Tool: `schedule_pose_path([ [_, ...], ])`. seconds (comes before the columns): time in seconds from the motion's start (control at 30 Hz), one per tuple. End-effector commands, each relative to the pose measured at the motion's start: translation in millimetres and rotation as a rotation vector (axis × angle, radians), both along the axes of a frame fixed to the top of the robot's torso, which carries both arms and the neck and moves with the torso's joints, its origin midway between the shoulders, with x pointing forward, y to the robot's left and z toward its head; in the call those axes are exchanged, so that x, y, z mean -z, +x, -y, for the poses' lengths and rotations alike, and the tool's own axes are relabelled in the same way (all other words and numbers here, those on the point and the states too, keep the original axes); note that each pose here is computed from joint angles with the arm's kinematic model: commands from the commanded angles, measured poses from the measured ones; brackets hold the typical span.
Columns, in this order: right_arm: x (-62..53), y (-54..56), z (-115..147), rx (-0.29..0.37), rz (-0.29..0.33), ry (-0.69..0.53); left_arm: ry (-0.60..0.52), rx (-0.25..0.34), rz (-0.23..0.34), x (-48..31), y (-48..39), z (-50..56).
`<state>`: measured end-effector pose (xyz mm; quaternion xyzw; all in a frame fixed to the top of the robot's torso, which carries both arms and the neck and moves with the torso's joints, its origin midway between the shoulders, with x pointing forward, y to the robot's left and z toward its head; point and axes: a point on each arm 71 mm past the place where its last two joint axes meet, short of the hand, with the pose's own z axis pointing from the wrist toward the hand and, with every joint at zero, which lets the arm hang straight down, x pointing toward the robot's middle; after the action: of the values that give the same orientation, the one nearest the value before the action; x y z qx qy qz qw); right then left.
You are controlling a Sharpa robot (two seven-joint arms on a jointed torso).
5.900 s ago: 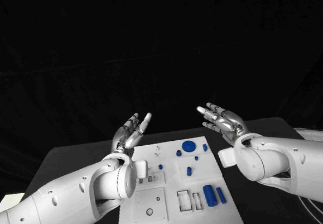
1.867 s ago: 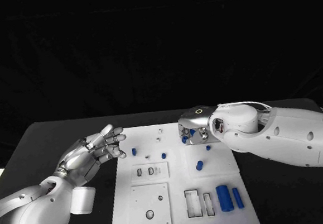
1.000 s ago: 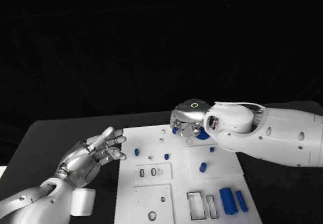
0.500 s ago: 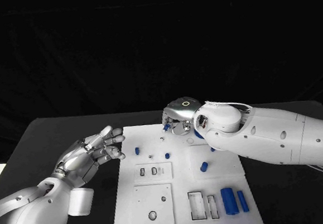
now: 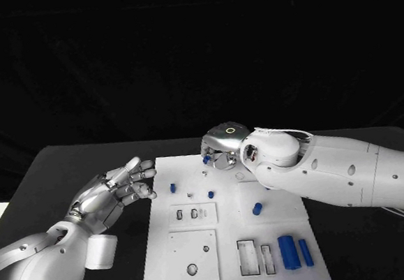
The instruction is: Assemble the parts on the task board
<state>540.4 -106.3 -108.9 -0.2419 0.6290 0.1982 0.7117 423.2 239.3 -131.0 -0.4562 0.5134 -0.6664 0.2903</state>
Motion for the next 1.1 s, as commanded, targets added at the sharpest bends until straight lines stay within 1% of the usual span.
schedule_pose_path([
  [0.03, 1.4, 0.7, -1.5, 0.005, -0.002, -0.020, -0.007, 0.008, 0.004, -1.6, -0.5, 1.5],
  [0.33, 3.7, 5.7, -1.1, 0.031, -0.011, -0.035, -0.006, 0.008, 0.005, -2.1, -0.1, 1.4],
  [0.6, 0.3, 4.6, -2.4, 0.020, 0.024, -0.002, -0.006, 0.008, 0.005, -2.5, 0.0, 1.4],
  [0.77, -3.5, -0.1, -1.0, 0.006, 0.057, 0.028, -0.005, 0.008, 0.004, -2.6, 0.1, 1.0],
  [0.9, -7.0, -7.0, 7.9, 0.001, 0.072, 0.047, -0.004, 0.005, 0.004, -2.5, 0.2, -0.4],
  [1.03, -11.7, -13.7, 21.5, 0.009, 0.071, 0.071, -0.003, 0.004, 0.004, -2.6, 0.0, -1.5],
  [1.1, -15.7, -18.0, 33.9, 0.025, 0.054, 0.106, -0.003, 0.003, 0.003, -2.7, -0.2, -2.0],
])
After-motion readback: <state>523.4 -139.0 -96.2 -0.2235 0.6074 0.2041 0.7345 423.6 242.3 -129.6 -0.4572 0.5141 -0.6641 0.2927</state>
